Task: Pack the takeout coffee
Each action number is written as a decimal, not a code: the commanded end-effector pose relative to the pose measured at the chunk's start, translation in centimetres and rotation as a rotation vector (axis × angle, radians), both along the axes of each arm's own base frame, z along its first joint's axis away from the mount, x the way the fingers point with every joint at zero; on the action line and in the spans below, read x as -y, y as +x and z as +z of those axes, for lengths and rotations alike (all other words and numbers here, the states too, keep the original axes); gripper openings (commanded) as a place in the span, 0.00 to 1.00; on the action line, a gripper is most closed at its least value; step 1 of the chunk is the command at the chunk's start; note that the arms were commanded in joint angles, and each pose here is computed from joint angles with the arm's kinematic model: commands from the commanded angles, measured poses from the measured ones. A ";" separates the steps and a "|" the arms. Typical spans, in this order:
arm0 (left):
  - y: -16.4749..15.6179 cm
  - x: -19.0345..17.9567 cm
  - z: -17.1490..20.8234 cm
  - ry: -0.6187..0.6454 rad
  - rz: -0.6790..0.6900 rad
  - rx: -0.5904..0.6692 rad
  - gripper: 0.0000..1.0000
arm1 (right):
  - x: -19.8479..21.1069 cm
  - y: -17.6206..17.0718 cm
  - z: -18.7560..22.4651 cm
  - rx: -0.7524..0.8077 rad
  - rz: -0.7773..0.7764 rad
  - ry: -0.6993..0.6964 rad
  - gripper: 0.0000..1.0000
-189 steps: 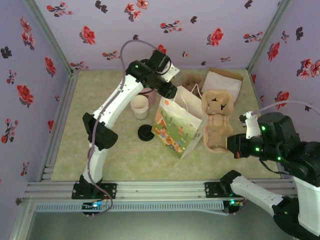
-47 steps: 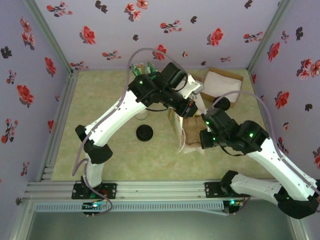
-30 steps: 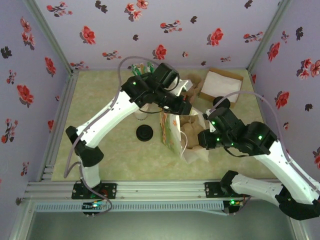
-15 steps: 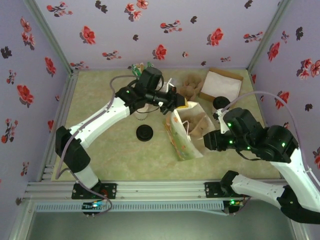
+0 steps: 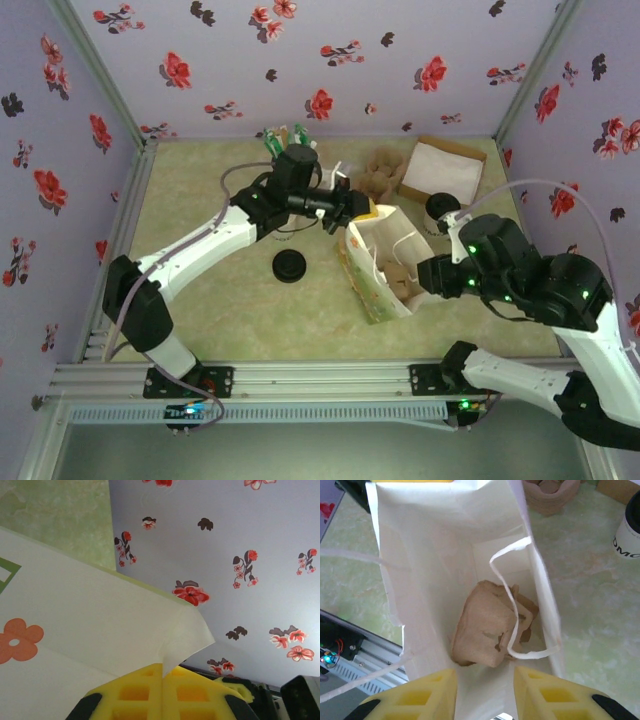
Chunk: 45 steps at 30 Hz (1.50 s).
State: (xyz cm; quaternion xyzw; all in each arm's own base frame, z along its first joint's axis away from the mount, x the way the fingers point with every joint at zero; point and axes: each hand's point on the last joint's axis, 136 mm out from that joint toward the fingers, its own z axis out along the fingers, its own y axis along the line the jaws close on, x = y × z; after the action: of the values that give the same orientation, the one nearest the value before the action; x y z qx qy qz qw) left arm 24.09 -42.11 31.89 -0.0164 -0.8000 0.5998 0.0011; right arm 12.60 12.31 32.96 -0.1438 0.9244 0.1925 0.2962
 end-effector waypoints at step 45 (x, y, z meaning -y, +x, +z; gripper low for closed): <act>-5.1 -3.7 2.5 -0.194 -0.097 0.441 0.00 | -1.0 -0.6 -4.1 -0.033 0.004 0.080 0.43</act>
State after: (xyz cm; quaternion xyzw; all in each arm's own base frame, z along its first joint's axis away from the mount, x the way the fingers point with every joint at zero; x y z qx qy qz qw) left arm 18.50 -38.74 32.85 -0.2065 -0.7318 0.6360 -0.1320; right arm 12.41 13.18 29.04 -0.1462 0.9138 0.2255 0.3045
